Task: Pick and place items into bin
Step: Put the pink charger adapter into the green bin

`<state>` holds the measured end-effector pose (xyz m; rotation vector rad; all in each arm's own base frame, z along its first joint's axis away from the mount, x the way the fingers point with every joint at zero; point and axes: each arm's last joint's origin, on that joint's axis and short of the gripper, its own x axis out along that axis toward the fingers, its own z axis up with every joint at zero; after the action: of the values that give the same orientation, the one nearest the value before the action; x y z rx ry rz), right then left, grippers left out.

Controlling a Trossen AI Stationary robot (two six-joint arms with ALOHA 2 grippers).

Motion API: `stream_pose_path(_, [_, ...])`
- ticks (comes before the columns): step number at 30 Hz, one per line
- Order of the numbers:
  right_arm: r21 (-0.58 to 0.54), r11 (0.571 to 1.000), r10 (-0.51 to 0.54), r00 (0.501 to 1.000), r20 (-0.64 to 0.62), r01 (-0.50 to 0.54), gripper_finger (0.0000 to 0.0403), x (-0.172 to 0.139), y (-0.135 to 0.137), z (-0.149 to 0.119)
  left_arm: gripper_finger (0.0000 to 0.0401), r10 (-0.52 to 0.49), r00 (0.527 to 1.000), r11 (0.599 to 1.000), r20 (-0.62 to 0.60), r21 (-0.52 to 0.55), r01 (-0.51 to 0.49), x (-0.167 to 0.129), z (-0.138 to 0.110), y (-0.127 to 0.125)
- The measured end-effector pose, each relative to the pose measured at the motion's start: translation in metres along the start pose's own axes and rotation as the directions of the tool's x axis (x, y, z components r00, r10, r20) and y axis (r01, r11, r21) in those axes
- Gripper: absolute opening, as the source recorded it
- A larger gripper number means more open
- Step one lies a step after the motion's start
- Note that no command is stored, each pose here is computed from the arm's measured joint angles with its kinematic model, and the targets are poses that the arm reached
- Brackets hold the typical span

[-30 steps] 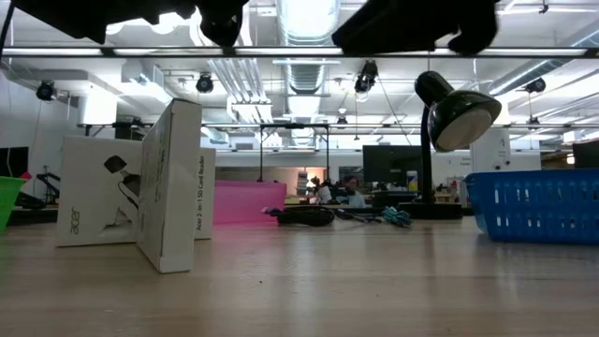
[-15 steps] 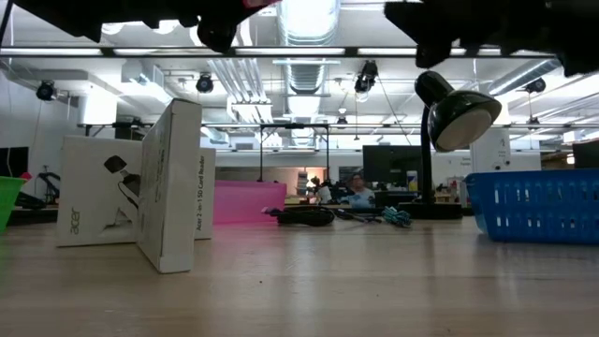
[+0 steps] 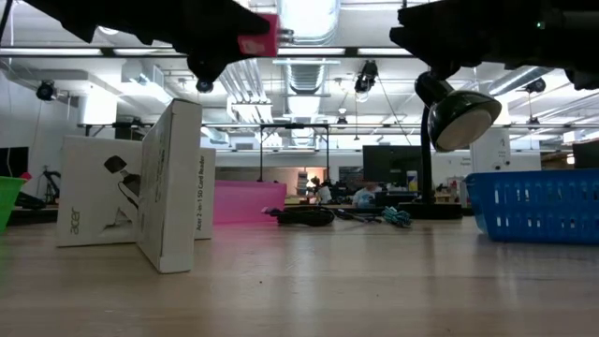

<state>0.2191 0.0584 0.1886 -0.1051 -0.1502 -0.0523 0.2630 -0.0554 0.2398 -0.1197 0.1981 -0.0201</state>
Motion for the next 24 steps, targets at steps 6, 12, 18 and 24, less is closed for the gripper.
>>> stream_pose_path(6, [0.004,1.000,-0.010,1.000,0.008,0.010,0.0198,0.004,0.001,0.004,0.0140,0.022,0.992,0.989,-0.120,-0.140,-0.039,0.001,-0.003,0.000])
stream_pose_path(12, [0.000,0.998,-0.062,0.998,0.004,0.062,0.0198,0.005,-0.001,0.004,0.0140,0.039,0.980,0.974,-0.194,-0.213,-0.081,-0.002,-0.004,0.001])
stream_pose_path(18, [-0.003,0.997,-0.083,0.997,-0.003,0.083,0.0198,0.004,-0.002,0.004,0.0140,0.078,0.926,0.945,-0.370,-0.267,-0.186,-0.011,-0.002,0.002])
stream_pose_path(24, [-0.002,0.997,-0.082,0.997,-0.007,0.082,0.0198,0.004,-0.002,0.003,0.0140,0.105,0.827,0.892,-0.552,-0.315,-0.324,-0.028,0.008,0.003])
